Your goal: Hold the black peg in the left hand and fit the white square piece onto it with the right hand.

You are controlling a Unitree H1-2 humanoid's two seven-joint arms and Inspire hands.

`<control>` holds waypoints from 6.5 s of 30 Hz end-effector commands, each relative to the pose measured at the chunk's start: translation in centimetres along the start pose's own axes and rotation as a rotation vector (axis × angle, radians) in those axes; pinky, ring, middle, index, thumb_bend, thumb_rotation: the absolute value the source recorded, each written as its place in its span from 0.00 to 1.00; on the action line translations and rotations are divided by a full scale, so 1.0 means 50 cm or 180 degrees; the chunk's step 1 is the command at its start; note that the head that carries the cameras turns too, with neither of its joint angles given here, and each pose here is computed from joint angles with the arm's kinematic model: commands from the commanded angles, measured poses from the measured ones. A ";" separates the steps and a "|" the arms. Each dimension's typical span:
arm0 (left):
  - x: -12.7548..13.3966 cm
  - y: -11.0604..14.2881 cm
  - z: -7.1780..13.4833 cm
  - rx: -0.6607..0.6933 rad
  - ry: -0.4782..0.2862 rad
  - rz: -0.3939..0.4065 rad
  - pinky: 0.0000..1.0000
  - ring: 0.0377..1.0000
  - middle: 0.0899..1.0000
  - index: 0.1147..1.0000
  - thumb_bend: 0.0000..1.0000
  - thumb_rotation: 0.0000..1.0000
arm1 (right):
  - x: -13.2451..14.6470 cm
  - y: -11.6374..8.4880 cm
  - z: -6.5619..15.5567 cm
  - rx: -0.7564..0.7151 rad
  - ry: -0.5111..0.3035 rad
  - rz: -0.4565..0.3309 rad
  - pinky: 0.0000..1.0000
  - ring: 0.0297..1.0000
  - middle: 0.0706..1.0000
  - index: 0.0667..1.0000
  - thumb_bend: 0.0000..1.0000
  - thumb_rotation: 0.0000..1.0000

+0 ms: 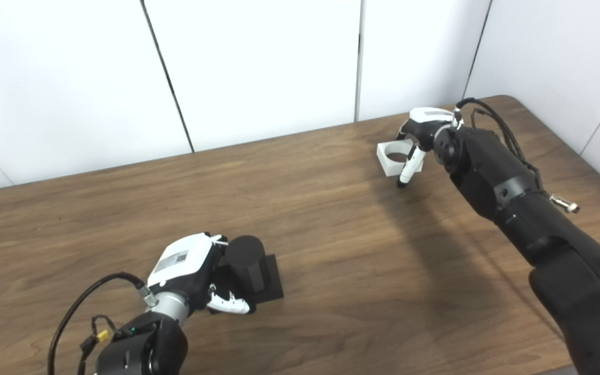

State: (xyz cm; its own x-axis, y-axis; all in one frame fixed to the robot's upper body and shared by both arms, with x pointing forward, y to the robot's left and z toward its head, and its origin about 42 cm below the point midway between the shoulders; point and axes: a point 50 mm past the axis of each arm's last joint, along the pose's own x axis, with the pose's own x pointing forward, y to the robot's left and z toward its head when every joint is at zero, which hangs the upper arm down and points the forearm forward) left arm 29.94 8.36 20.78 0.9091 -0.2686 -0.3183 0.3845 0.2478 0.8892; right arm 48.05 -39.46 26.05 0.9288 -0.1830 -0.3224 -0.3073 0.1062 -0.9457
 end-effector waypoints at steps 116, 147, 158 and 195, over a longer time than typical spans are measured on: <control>0.006 0.000 0.056 -0.0129 0.0041 -0.0175 1.00 1.00 0.87 0.43 0.51 0.06 | -0.366 0.017 0.384 -0.0975 -0.3125 -0.0255 1.00 0.89 0.77 0.45 0.52 0.14; 0.009 0.009 0.069 -0.0292 -0.0045 -0.0275 1.00 1.00 0.91 0.43 0.51 0.06 | -0.394 0.024 0.415 -0.1780 -0.4277 -0.0702 1.00 0.87 0.72 0.45 0.52 0.13; 0.006 0.009 0.067 -0.0371 -0.0108 -0.0320 1.00 1.00 0.99 0.82 0.55 0.16 | -0.429 0.023 0.432 -0.2555 -0.4448 -0.0783 1.00 0.86 0.73 0.45 0.53 0.14; -0.011 0.041 0.074 0.0011 -0.0019 -0.0429 1.00 0.99 0.92 0.85 0.99 0.54 | -0.347 0.025 0.360 -0.1824 -0.3908 -0.0350 0.92 0.87 0.76 0.63 0.97 0.22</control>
State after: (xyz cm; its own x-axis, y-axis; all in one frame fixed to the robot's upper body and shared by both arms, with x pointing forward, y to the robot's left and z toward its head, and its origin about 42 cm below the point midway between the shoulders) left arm 29.43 6.34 22.92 0.8447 -0.2874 -0.4515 0.5153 0.2086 0.8312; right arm 35.11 -18.29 30.29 0.4409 0.8511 -0.2850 0.0064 -0.3205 -0.9472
